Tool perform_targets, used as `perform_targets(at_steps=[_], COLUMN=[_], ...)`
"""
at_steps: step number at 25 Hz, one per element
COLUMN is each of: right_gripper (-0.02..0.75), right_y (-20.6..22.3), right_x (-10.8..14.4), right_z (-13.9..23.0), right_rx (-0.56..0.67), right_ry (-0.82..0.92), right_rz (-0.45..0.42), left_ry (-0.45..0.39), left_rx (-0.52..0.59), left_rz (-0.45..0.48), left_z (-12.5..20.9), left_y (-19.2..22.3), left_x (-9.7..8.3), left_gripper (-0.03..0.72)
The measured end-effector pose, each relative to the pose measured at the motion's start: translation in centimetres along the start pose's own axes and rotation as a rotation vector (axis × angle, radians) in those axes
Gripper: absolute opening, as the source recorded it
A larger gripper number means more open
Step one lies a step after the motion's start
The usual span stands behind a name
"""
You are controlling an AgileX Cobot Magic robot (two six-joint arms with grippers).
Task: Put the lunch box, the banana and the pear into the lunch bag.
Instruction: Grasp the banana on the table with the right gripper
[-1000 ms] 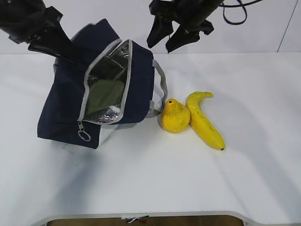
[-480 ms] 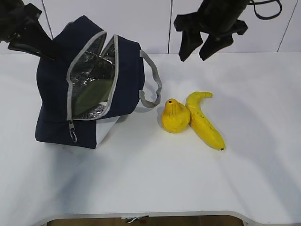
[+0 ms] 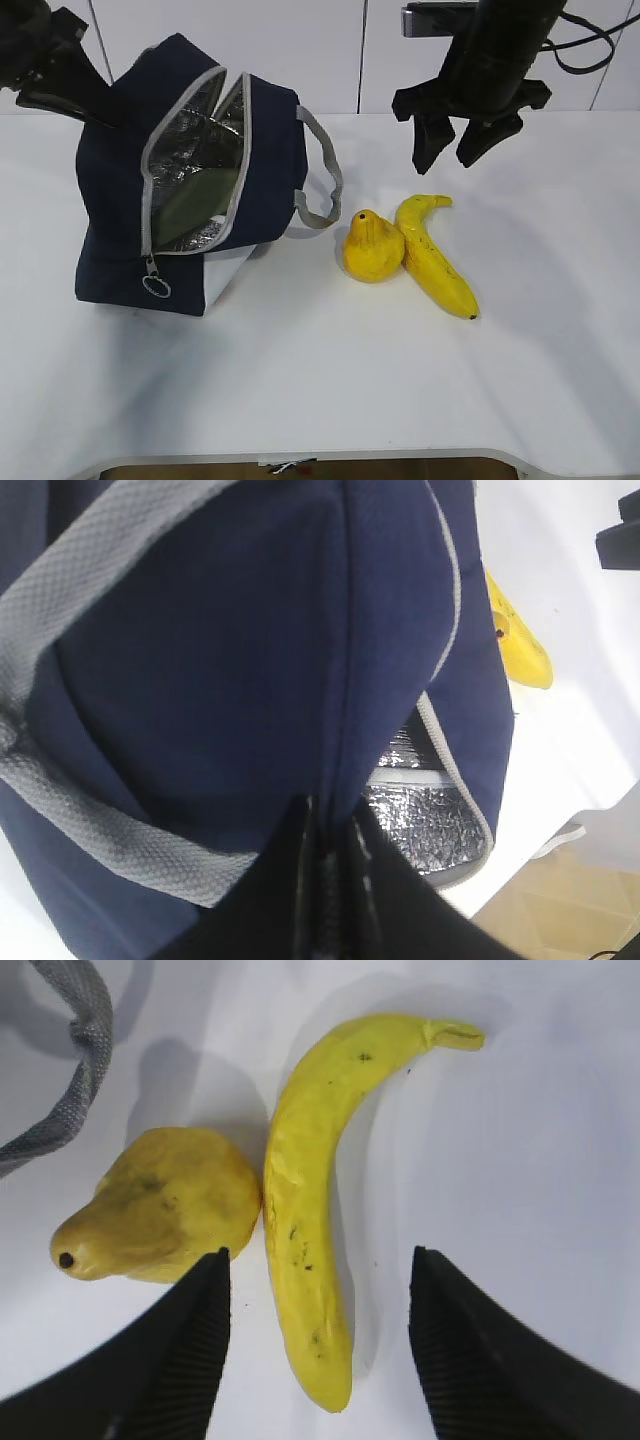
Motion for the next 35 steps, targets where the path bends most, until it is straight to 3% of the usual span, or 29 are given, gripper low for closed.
perform_targets(at_steps=[21, 35], right_gripper=[0.461, 0.463], right_y=[7.6, 8.9], right_x=[-1.0, -0.3], right_z=[0.4, -0.9], right_rx=[0.145, 0.057], right_ry=[0.088, 0.123], right_rz=[0.060, -0.001], left_ry=[0.000, 0.000], left_rx=[0.021, 0.022], left_rz=[0.015, 0.016], left_z=[0.3, 0.3], left_y=[0.0, 0.0], left_x=[-0.2, -0.2], left_gripper=[0.015, 0.015])
Point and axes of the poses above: a point on each arm's last joint axis where the gripper is mounted, y pointing out along that axis toward the gripper, x along the wrist's bending axis when the last joint is at zero, z = x × y, the point moved 4 cm from there along y, pointing out along that axis toward the gripper, and after that the axes turned 7 degrees about y, right-handed, at the moved point
